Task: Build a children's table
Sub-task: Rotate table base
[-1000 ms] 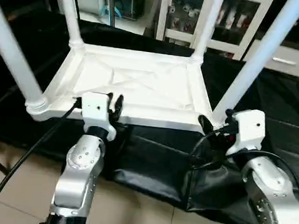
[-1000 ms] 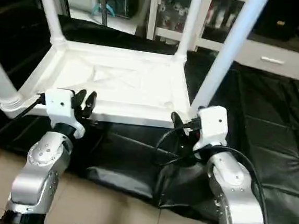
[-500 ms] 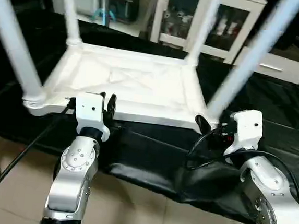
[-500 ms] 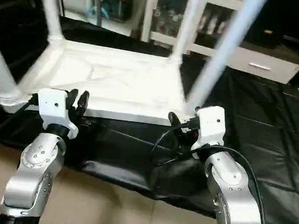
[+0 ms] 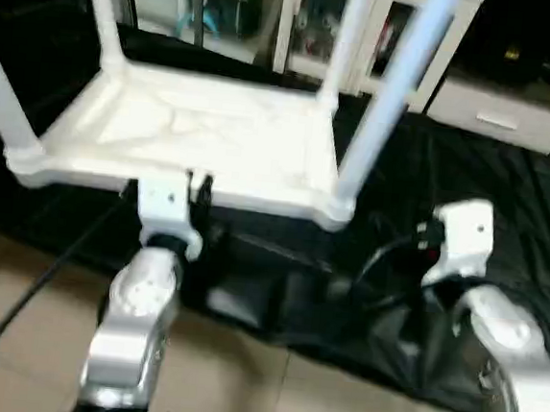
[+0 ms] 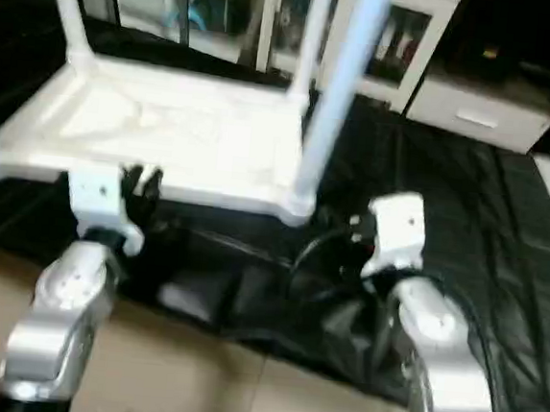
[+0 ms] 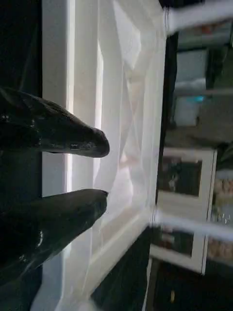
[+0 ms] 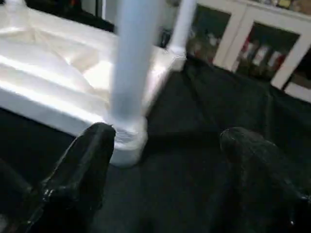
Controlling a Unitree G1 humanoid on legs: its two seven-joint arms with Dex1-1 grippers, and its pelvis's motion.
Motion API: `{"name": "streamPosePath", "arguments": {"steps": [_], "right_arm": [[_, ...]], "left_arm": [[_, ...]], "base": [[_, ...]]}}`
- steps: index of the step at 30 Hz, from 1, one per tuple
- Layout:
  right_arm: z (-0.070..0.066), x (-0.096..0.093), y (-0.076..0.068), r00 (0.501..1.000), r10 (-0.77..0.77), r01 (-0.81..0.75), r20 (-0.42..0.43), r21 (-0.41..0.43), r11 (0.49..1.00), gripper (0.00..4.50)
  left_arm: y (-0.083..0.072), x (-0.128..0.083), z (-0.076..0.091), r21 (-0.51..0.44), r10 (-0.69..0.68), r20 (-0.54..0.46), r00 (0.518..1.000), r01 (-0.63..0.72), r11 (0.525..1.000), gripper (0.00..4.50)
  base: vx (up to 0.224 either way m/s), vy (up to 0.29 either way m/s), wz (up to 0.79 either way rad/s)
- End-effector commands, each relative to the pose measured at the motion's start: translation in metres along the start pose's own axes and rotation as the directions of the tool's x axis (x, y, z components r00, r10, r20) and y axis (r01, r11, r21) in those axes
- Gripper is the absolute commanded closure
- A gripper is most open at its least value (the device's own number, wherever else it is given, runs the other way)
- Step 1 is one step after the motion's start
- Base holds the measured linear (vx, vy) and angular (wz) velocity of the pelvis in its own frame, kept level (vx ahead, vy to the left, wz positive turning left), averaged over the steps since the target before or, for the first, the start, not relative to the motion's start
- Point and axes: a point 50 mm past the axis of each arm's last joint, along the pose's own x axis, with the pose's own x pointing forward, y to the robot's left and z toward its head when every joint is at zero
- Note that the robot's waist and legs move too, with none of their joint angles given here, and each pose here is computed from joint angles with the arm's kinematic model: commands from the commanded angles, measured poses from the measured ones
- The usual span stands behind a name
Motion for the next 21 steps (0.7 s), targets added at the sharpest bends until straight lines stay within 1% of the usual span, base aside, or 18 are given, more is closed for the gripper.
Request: {"name": "streamPosePath", "arguments": {"steps": [1, 5, 8, 9, 11, 15, 18, 21], "right_arm": [[0.007, 0.002, -0.004, 1.0, -0.023, 0.023, 0.019, 0.002, 1.0, 0.71], [0.007, 0.003, -0.003, 1.0, -0.019, 0.019, 0.022, 0.005, 1.0, 0.71], [0.002, 0.006, -0.001, 1.0, -0.004, 0.004, 0.009, 0.01, 1.0, 0.71], [-0.002, 0.008, 0.0, 1.0, -0.002, 0.002, -0.007, 0.041, 0.999, 0.71], [-0.004, 0.009, 0.0, 1.0, -0.005, 0.006, -0.019, 0.056, 0.998, 0.71], [-0.004, 0.014, 0.003, 1.0, 0.019, -0.017, -0.025, 0.051, 0.999, 0.71], [-0.004, 0.018, 0.007, 0.997, 0.078, -0.077, -0.028, 0.02, 0.997, 0.71], [-0.003, 0.019, 0.009, 0.996, 0.088, -0.087, -0.013, 0.047, 0.995, 0.71]], "left_arm": [[-0.001, -0.002, 0.008, 0.015, -0.028, 0.023, 0.999, 0.028, 0.999, 3.1], [0.0, -0.005, 0.006, 0.02, -0.03, 0.016, 0.999, 0.03, 0.999, 3.1], [-0.001, -0.007, 0.006, 0.041, -0.044, 0.005, 0.999, 0.044, 0.998, 3.1], [0.0, -0.008, 0.005, 0.057, -0.046, -0.001, 0.999, 0.046, 0.997, 3.1], [0.0, -0.008, 0.005, 0.049, -0.042, 0.0, 0.999, 0.042, 0.998, 3.1], [0.003, -0.013, 0.003, 0.049, -0.015, -0.009, 1.0, 0.016, 0.999, 3.1], [0.004, -0.018, 0.003, 0.068, 0.012, -0.016, 1.0, -0.01, 0.998, 3.1], [0.004, -0.022, 0.004, 0.068, 0.016, -0.016, 1.0, -0.015, 0.998, 3.1]], "base": [[-0.074, -0.109, -0.03], [-0.033, -0.041, -0.02], [0.018, 0.038, -0.13], [0.034, 0.053, -0.16], [0.058, 0.046, -0.15], [0.099, 0.033, -0.25], [0.138, 0.009, -0.02], [0.184, -0.004, 0.06]]}}
